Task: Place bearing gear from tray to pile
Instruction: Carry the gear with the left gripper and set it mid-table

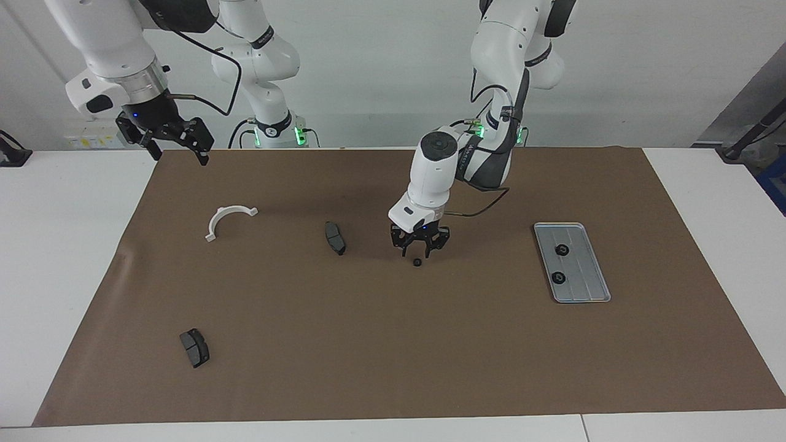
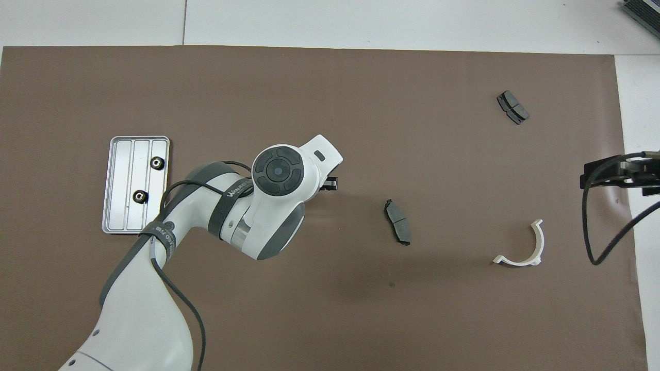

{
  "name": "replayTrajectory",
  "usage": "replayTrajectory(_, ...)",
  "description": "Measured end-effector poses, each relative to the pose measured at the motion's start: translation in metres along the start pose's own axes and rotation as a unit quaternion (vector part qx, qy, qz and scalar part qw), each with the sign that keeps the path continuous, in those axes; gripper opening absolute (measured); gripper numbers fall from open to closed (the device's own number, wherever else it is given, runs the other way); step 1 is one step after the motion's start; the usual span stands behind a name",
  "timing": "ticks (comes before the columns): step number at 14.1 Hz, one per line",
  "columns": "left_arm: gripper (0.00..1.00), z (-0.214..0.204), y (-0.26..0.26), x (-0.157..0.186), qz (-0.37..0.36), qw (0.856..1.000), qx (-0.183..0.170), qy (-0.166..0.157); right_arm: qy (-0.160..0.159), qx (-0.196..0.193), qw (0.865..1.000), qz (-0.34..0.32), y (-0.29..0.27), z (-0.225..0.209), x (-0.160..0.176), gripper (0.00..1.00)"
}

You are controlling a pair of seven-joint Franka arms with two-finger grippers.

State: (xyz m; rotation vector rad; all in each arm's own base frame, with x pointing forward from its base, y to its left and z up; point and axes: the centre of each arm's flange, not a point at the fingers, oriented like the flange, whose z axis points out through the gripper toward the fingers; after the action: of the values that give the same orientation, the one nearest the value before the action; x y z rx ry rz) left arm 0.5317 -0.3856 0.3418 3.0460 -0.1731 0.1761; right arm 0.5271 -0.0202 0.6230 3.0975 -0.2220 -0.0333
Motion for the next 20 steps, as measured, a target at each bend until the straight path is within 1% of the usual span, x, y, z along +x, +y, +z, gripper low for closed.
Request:
replayTrajectory(2,0.96,-0.003,-0.019,0.012,-0.017,1.000,0.003,0.005,0.000,0.000,1.000,0.000,0.000,0.000,0.000,1.00)
replayTrajectory(3,1.00,-0.005,-0.043,0.025,-0.037,0.999,0.006,0.009,0.000,0.000,1.000,0.000,0.000,0.000,0.000,1.00)
replayTrajectory(4,1.00,-0.008,-0.076,0.041,-0.062,0.998,0.009,0.013,0.000,0.000,1.000,0.000,0.000,0.000,0.000,1.00)
replayTrajectory(5,0.94,-0.011,-0.116,0.057,-0.085,0.996,0.014,0.017,0.000,0.000,1.000,0.000,0.000,0.000,0.000,1.00)
replayTrajectory(6,0.94,-0.014,-0.162,0.070,-0.105,0.994,0.019,0.019,0.000,0.000,1.000,0.000,0.000,0.000,0.000,1.00)
replayTrajectory(7,0.90,-0.016,-0.206,0.079,-0.118,0.993,0.025,0.019,0.000,0.000,1.000,0.000,0.000,0.000,0.000,1.00)
replayTrajectory(9,0.90,-0.018,-0.270,0.084,-0.126,0.991,0.035,0.007,0.000,0.000,1.000,0.000,0.000,0.000,0.000,1.00)
replayTrajectory(11,0.90,-0.018,-0.317,0.083,-0.133,0.990,0.041,-0.005,0.000,0.000,1.000,-0.001,0.000,0.000,0.000,1.00)
replayTrajectory(12,0.89,-0.017,-0.332,0.082,-0.140,0.989,0.042,-0.008,0.000,0.001,1.000,-0.002,-0.001,0.001,0.000,1.00)
replayTrajectory(13,0.89,-0.015,-0.340,0.078,-0.145,0.988,0.043,-0.012,0.008,0.004,1.000,-0.006,-0.007,0.004,0.002,1.00)
replayTrajectory(14,0.88,-0.010,-0.343,0.073,-0.148,0.988,0.044,-0.017,0.021,0.009,1.000,-0.015,-0.019,0.008,0.005,1.00)
replayTrajectory(16,0.87,-0.001,-0.350,0.063,-0.155,0.987,0.045,-0.023,0.036,0.013,0.999,-0.029,-0.053,0.020,0.005,1.00)
replayTrajectory(17,0.83,0.002,-0.355,0.058,-0.163,0.985,0.046,-0.025,0.043,0.014,0.998,-0.032,-0.071,0.026,0.004,1.00)
replayTrajectory(18,0.83,0.003,-0.361,0.055,-0.179,0.983,0.046,-0.025,0.047,0.015,0.998,-0.036,-0.089,0.034,0.004,1.00)
replayTrajectory(19,0.76,0.003,-0.367,0.053,-0.200,0.978,0.047,-0.024,0.051,0.018,0.998,-0.034,-0.112,0.048,0.006,1.00)
replayTrajectory(20,0.72,0.003,-0.370,0.052,-0.218,0.975,0.048,-0.023,0.056,0.022,0.998,-0.025,-0.137,0.064,0.010,1.00)
